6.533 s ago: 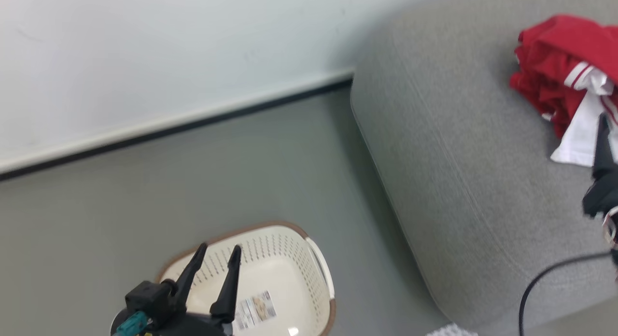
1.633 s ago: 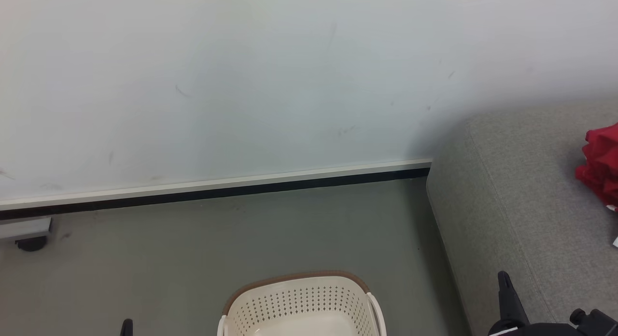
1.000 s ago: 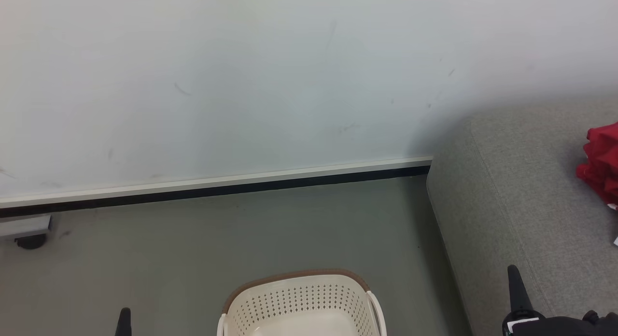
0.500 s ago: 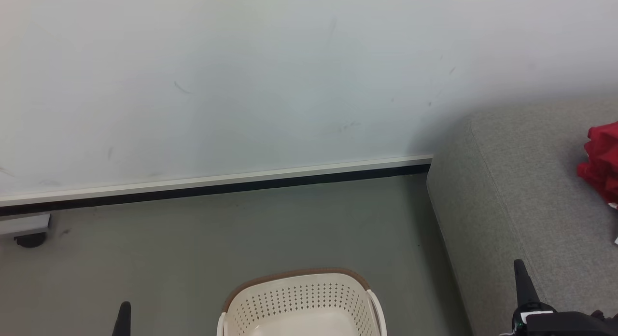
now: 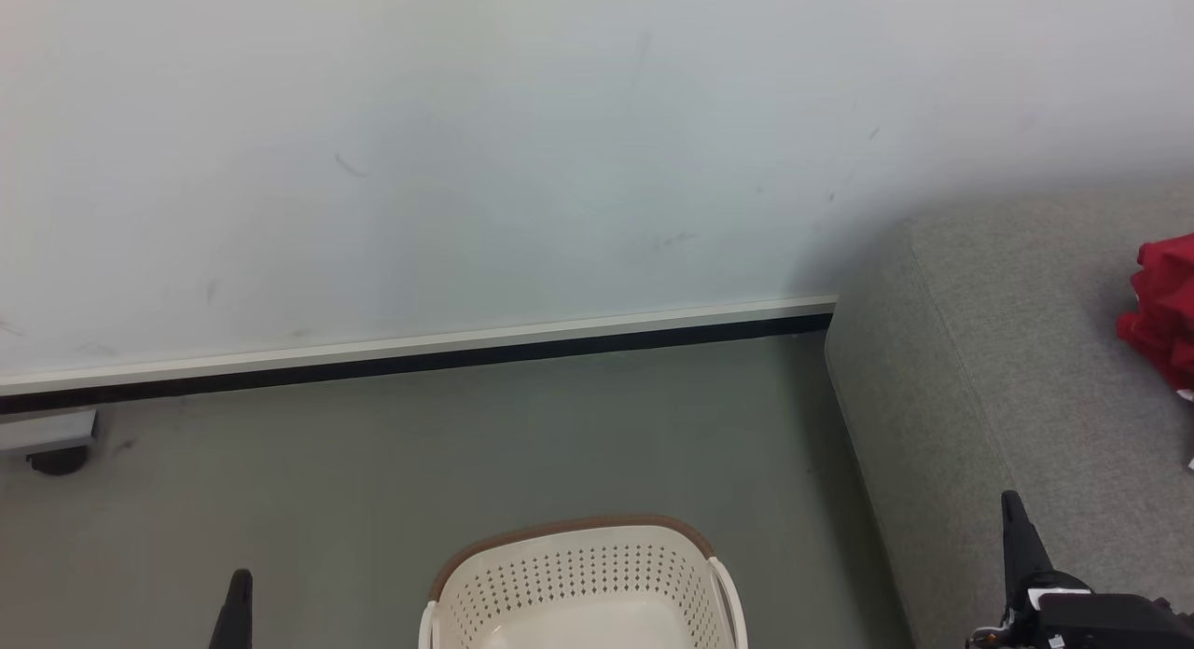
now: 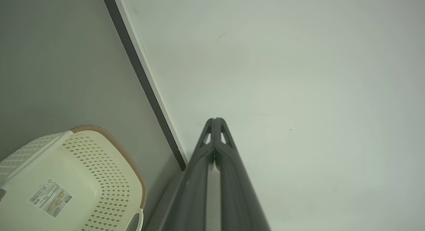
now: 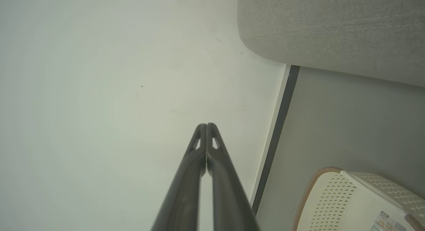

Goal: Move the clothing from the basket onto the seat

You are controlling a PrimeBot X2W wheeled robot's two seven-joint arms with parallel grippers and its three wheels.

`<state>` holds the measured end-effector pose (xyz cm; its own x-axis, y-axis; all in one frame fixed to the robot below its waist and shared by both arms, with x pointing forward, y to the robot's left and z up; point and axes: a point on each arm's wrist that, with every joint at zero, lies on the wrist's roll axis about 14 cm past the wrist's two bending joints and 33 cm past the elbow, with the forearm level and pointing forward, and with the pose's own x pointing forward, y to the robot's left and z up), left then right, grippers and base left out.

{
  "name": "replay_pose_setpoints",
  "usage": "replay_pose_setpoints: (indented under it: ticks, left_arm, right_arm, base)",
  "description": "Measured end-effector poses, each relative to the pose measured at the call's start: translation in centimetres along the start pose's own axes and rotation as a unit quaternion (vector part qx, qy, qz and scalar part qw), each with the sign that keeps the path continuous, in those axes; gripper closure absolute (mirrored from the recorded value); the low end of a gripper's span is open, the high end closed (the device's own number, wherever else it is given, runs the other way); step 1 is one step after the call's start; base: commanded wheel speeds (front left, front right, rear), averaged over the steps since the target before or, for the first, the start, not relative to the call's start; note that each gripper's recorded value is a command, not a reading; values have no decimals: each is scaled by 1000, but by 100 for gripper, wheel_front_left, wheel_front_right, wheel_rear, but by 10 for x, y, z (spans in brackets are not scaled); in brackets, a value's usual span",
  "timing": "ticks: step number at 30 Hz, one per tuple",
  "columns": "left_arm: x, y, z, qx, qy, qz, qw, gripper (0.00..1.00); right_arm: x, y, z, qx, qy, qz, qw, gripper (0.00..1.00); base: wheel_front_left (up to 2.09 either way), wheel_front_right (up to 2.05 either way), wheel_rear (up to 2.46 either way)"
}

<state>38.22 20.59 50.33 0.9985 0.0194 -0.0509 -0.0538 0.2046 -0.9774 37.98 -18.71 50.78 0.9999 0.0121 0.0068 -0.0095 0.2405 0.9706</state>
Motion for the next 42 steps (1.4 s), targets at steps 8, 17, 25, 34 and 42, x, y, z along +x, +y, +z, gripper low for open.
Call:
replay_pose_setpoints:
  ticks: [8,17,25,34,42]
  left_arm:
    - [2,-2,0,-29,4,-5,1000,100]
    - [5,-7,0,-57,7,-14,998,100]
    - [6,-9,0,-86,12,-19,996,100]
    - [9,-14,0,-103,14,-27,994,100]
    - [9,-14,0,-103,14,-27,994,100]
  right_arm:
    - [1,-1,3,34,-3,-3,999,100]
    - [4,1,6,69,-7,-3,998,100]
    - [6,0,8,103,-10,-5,995,100]
    - [7,0,10,123,-13,-7,992,100]
    - [6,0,10,123,-11,-7,992,100]
  base:
    - [0,0,0]
    - [0,0,0]
    - [0,0,0]
    - [0,0,0]
    - [0,0,0]
